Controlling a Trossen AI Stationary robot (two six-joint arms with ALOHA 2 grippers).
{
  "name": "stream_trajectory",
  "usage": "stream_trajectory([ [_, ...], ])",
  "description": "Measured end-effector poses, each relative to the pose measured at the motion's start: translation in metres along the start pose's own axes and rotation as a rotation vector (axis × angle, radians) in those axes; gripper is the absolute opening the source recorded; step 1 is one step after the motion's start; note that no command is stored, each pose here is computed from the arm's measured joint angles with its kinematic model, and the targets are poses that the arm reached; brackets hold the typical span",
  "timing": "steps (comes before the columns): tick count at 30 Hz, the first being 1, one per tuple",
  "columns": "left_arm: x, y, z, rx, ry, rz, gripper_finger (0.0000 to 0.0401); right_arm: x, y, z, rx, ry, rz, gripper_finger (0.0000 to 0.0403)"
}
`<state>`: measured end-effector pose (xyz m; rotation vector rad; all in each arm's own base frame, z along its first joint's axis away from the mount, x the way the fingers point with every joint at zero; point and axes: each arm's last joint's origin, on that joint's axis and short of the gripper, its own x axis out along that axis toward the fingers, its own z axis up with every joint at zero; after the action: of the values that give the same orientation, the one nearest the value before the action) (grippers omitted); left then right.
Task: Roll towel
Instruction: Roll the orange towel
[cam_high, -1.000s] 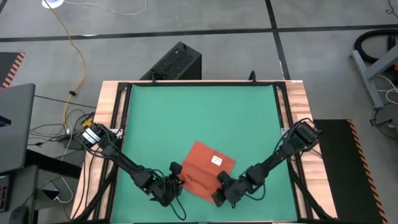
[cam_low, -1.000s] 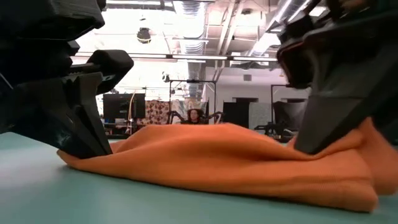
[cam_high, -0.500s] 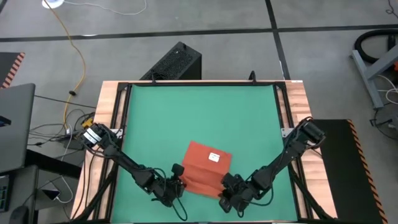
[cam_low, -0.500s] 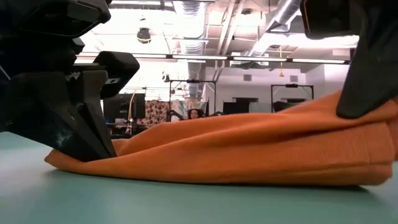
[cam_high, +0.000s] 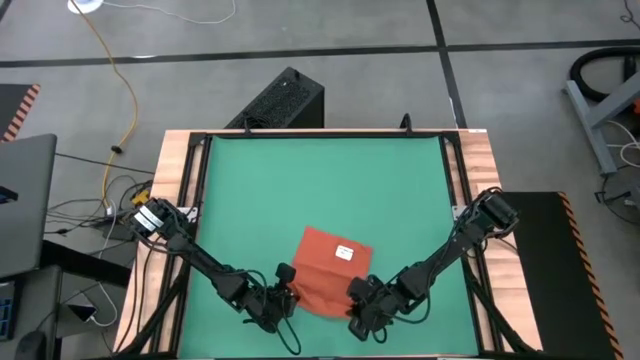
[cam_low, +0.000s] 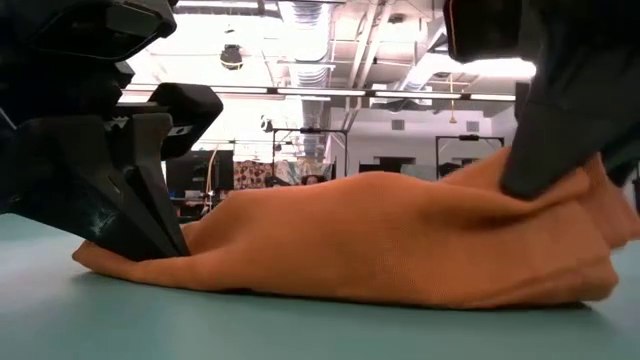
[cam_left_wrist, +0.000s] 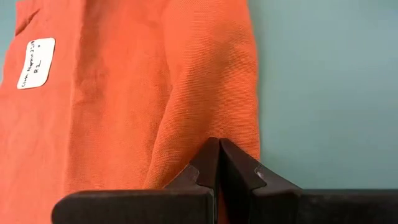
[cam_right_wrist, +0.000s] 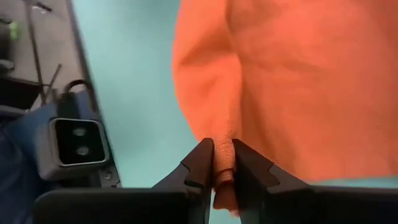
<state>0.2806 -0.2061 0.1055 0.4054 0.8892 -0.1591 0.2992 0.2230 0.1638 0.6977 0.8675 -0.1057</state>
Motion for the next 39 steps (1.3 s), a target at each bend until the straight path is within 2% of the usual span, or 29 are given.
stream_trajectory([
  [3, 0.000, 0.000, 0.000, -0.009, 0.005, 0.001, 0.0000, 0.000, 0.004, 0.001, -0.035, -0.018, 0.038, 0.0093],
  [8, 0.000, 0.000, -0.001, -0.022, 0.009, 0.004, 0.0000, -0.003, 0.010, -0.005, -0.053, -0.020, 0.077, 0.0159],
  [11, 0.000, 0.000, -0.001, -0.022, 0.009, 0.006, 0.0000, -0.004, 0.011, -0.011, -0.067, -0.004, 0.067, 0.0194],
  [14, 0.000, 0.000, -0.001, -0.022, 0.010, 0.008, 0.0000, -0.005, 0.007, -0.013, -0.072, 0.004, 0.025, 0.0205],
  [22, -0.001, 0.001, 0.000, -0.035, 0.006, 0.007, 0.0000, -0.022, 0.018, -0.006, -0.101, -0.075, 0.078, 0.0176],
  [28, 0.001, 0.007, 0.001, -0.059, 0.017, -0.002, 0.0000, -0.021, 0.035, -0.005, -0.163, -0.146, 0.094, 0.0143],
  [35, 0.002, 0.010, 0.000, -0.075, 0.027, -0.012, 0.0000, 0.005, 0.046, -0.007, -0.236, -0.060, 0.106, 0.0078],
  [39, 0.002, 0.010, 0.000, -0.078, 0.029, -0.020, 0.0000, 0.017, 0.043, -0.009, -0.254, -0.009, 0.053, 0.0059],
])
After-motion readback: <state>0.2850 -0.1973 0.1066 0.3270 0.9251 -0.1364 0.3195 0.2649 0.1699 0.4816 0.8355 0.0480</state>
